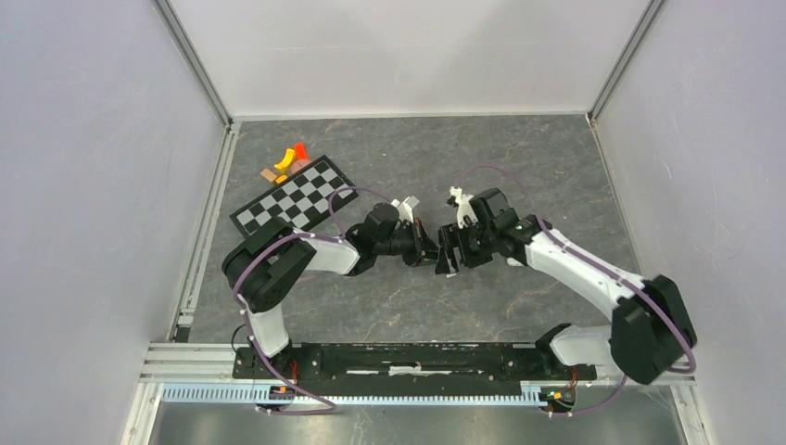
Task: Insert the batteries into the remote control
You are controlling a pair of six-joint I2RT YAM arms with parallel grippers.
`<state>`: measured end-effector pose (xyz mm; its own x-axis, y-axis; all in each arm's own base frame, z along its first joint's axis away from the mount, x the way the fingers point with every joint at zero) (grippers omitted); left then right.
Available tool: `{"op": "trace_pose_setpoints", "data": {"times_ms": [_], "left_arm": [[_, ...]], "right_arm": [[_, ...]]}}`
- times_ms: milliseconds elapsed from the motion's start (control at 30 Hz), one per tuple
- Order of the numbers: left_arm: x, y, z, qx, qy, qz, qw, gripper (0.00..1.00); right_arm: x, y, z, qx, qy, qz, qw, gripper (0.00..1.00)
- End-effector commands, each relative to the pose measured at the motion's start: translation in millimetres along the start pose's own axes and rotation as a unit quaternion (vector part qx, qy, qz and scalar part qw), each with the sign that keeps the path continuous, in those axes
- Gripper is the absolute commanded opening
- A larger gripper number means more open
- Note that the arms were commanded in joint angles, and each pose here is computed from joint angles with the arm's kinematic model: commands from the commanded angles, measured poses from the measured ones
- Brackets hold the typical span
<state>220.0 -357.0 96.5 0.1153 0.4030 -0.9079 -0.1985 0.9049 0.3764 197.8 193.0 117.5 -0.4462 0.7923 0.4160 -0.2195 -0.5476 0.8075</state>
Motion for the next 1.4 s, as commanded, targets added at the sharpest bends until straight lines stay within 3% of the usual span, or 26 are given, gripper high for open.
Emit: {"op": "trace_pose_setpoints", "data": {"times_ms": [0, 200, 367, 500, 633, 1100, 1367], "left_arm": [[-39, 12, 17, -0.04, -0.019, -0.045, 0.998, 0.02], [-66, 37, 37, -0.11, 0.005, -0.081, 0.991, 0.02], [-85, 52, 44, -0.144, 0.027, -0.11, 0.983, 0.02], [-93, 60, 46, -0.162, 0.04, -0.126, 0.978, 0.02], [-96, 68, 48, -0.182, 0.046, -0.134, 0.973, 0.02], [-107, 79, 48, -0.199, 0.041, -0.165, 0.965, 0.02], [-111, 80, 46, -0.193, 0.029, -0.175, 0.965, 0.04]], "right_arm": [[19, 23, 29, -0.128, -0.048, 0.038, 0.99, 0.84], [37, 40, 39, -0.25, -0.177, 0.119, 0.945, 0.87], [33, 60, 49, -0.342, -0.235, 0.134, 0.9, 0.75], [41, 71, 56, -0.376, -0.239, 0.179, 0.877, 0.62], [47, 83, 58, -0.411, -0.244, 0.225, 0.849, 0.57], [53, 74, 55, -0.384, -0.278, 0.274, 0.837, 0.3], [50, 77, 58, -0.406, -0.284, 0.272, 0.825, 0.11]]}}
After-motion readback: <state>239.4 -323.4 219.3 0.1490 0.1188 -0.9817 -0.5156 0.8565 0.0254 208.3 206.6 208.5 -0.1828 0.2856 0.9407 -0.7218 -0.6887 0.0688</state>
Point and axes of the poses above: each gripper's point midway between its finger pads, its own y axis back along the fingers, its own x axis along the line the jaws close on, z = x × y, the point moved 4 cm from there along y, back along the fingers
